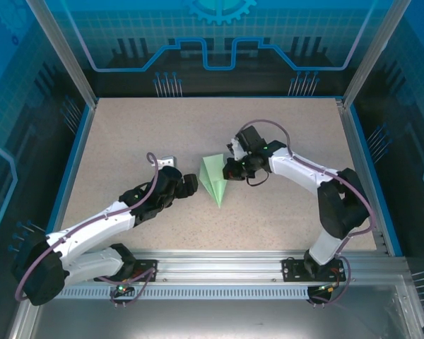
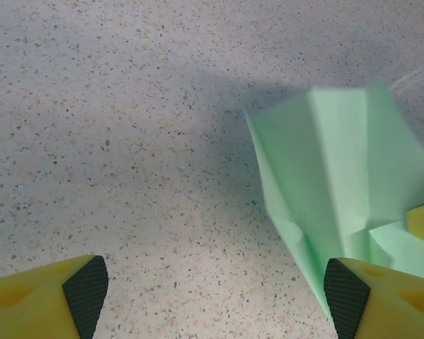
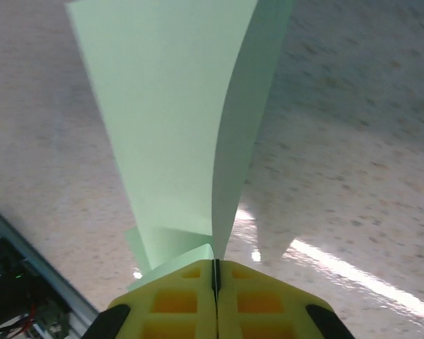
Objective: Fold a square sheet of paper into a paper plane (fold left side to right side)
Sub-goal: Turn over the paper plane at the center of the table.
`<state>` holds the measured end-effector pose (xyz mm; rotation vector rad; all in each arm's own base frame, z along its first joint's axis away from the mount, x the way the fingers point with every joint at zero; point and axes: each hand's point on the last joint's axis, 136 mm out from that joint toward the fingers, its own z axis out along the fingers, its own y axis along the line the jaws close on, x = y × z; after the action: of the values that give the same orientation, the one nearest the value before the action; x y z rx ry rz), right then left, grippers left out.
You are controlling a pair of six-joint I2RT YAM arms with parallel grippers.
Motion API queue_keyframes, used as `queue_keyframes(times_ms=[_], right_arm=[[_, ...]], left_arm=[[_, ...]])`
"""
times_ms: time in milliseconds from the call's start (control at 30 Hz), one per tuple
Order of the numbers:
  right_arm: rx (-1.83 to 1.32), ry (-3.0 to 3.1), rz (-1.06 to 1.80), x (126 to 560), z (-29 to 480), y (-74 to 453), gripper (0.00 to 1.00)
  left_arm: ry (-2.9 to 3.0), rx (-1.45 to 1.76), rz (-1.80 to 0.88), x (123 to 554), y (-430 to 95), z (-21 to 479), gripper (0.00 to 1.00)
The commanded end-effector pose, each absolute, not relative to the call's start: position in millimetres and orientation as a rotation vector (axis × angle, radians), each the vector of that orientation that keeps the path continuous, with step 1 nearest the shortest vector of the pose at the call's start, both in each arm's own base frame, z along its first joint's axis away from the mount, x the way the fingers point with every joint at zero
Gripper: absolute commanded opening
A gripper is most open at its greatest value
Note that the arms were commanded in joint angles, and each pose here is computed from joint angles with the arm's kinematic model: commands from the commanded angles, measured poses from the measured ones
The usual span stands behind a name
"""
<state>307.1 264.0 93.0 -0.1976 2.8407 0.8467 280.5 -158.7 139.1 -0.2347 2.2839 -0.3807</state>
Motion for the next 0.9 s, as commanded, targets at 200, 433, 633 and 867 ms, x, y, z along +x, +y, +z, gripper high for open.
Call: queue_keyframes(times_ms=[200, 433, 633, 867], right_arm=[[-0.039, 2.981, 0.551, 315.6, 44.0, 185.5, 0.35], [-0.191, 2.904, 0.299, 308.8, 90.3, 173.3, 0.52], [-0.220, 2.958, 0.533, 281.4, 71.4, 212.5, 0.63], [-0.317, 2.995, 0.514, 271.4, 55.5, 235.6, 0.67]], left_arm=[[2.277, -0.266, -0.351, 278.8, -149.6, 140.8, 0.84], [2.275, -0.265, -0.355, 279.9, -151.0, 140.7, 0.85], [2.277, -0.263, -0.376, 279.8, -153.8, 140.0, 0.86], [2.275, -0.259, -0.392, 279.5, -156.1, 140.0, 0.95]])
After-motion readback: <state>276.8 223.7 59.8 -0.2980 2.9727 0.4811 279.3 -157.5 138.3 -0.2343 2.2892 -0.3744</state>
